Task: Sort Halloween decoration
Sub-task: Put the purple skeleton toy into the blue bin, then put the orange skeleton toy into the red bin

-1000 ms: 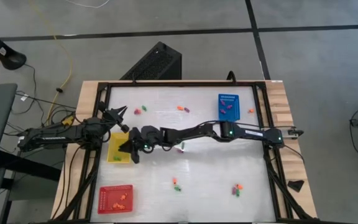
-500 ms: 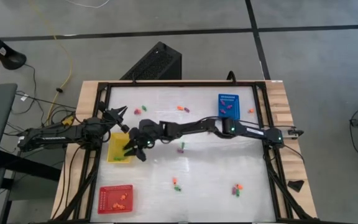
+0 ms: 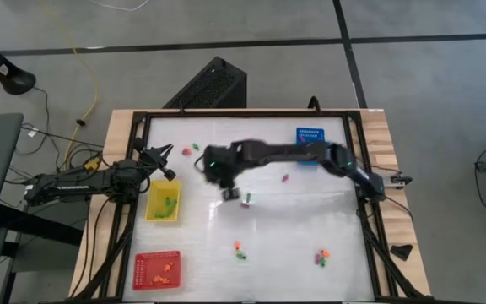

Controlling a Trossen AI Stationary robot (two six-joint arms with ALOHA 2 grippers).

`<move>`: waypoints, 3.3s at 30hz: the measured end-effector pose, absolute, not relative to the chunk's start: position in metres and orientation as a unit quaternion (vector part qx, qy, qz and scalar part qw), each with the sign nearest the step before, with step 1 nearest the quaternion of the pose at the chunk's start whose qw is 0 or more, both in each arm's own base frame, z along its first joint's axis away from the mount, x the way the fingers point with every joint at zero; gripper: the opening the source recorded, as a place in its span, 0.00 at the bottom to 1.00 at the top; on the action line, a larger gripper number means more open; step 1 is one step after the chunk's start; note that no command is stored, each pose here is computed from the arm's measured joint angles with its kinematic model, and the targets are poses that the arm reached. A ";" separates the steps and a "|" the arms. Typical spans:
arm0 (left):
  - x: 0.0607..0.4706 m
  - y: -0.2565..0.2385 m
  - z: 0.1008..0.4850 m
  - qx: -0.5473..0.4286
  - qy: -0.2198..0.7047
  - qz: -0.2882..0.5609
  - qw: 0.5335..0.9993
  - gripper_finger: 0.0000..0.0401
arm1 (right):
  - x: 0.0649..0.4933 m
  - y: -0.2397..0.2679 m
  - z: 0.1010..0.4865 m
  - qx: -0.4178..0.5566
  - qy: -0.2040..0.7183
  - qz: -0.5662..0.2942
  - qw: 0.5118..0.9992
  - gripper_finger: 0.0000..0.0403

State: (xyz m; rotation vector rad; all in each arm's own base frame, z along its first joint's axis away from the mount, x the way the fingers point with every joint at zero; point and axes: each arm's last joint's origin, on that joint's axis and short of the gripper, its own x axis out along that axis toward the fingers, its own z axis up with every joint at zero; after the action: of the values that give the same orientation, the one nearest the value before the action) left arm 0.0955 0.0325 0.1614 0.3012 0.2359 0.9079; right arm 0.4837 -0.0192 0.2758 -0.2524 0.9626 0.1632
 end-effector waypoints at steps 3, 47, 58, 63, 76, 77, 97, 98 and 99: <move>0.096 0.032 0.161 0.145 0.113 0.435 0.881 0.04 | 0.444 -0.049 0.284 -0.096 0.486 0.048 0.867 0.34; 0.096 0.032 0.161 0.145 0.113 0.435 0.882 0.04 | 0.348 -0.152 0.130 0.095 0.363 -0.213 0.902 0.14; 0.096 0.032 0.161 0.145 0.113 0.435 0.882 0.04 | 0.312 -0.116 0.221 0.056 0.371 -0.174 0.910 0.14; 0.096 0.032 0.161 0.145 0.113 0.435 0.882 0.04 | 0.258 -0.099 0.262 0.058 0.429 -0.201 0.879 0.14; 0.096 0.032 0.161 0.145 0.113 0.435 0.882 0.04 | 0.191 -0.117 0.239 0.120 0.482 -0.374 0.783 0.24; 0.096 0.032 0.161 0.145 0.113 0.435 0.882 0.04 | 0.189 -0.121 0.235 0.125 0.482 -0.381 0.779 0.30; 0.096 0.032 0.161 0.145 0.113 0.435 0.882 0.04 | 0.171 -0.114 0.243 0.147 0.484 -0.379 0.775 0.72; 0.096 0.032 0.161 0.145 0.113 0.435 0.882 0.04 | 0.168 -0.110 0.245 0.155 0.486 -0.382 0.771 0.72; 0.096 0.032 0.161 0.145 0.113 0.434 0.882 0.04 | 0.165 -0.106 0.246 0.163 0.489 -0.385 0.766 0.72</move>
State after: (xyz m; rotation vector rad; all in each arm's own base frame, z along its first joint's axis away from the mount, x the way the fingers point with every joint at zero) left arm 0.0956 0.0324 0.1614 0.3013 0.2356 0.9049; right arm 0.1655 -0.1062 0.2458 0.3535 1.0615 -0.8375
